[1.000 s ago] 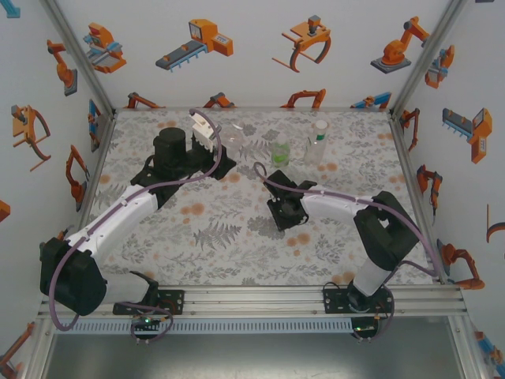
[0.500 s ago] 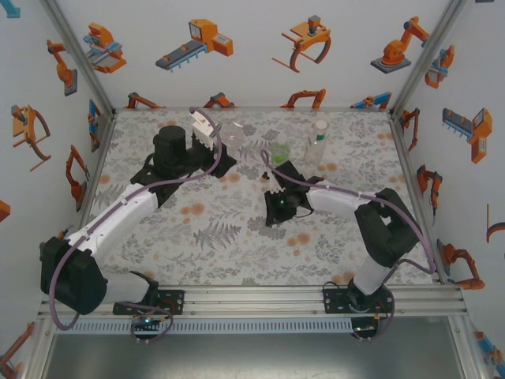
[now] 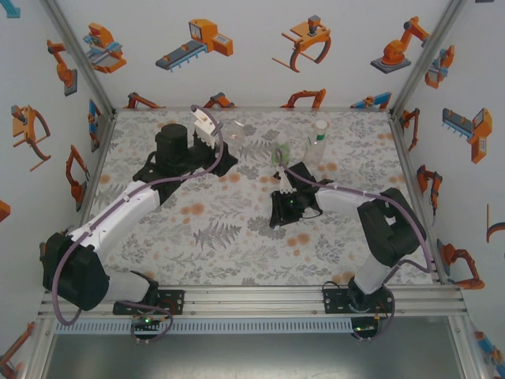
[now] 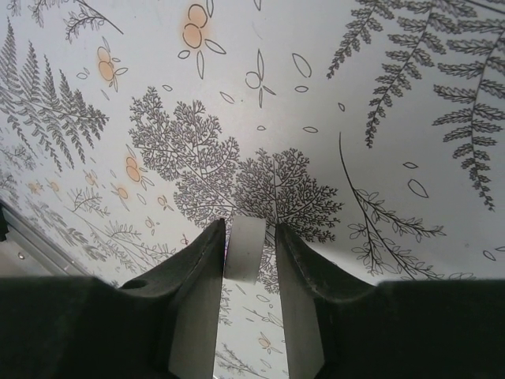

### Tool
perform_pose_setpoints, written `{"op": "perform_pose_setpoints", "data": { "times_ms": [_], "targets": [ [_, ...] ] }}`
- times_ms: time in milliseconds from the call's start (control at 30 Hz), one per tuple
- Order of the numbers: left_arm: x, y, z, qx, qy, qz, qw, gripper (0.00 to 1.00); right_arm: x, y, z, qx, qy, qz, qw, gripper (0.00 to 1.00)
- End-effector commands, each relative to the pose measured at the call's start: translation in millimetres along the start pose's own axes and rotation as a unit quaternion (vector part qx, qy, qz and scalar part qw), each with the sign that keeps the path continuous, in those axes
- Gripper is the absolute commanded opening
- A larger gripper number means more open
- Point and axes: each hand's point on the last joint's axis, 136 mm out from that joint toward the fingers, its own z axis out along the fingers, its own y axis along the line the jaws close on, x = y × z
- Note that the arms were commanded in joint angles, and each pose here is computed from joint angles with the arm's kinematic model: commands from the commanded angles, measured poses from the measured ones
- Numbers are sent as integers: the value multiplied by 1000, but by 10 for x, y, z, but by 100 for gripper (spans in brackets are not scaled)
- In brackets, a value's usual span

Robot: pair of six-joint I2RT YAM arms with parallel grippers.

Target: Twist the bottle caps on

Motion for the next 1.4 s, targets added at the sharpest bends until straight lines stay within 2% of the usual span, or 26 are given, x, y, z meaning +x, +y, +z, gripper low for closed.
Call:
{"op": "perform_pose_setpoints", "data": {
  "times_ms": [0, 333, 600, 833, 1100, 1367],
  "targets": [
    [-192, -74, -12, 16, -22, 1, 1000, 8, 191, -328, 18, 71, 22, 21, 997, 36],
    [-147, -66, -27, 12, -16, 3, 1000, 8, 223, -400, 10, 86, 23, 30, 996, 36],
    [-138, -62, -30, 9, -12, 2, 1000, 8, 202, -396, -5, 91, 27, 30, 995, 46],
    [-130, -63, -28, 9, -11, 1, 1000, 8, 182, -368, -15, 94, 32, 28, 995, 48],
    [-147, -61, -19, 10, -11, 0, 1000, 9, 220, -287, -10, 149, 51, -20, 987, 48],
    [-123, -49, -3, 9, -7, -4, 1000, 9, 244, -170, 63, 225, 71, -99, 967, 46]
  ]
}}
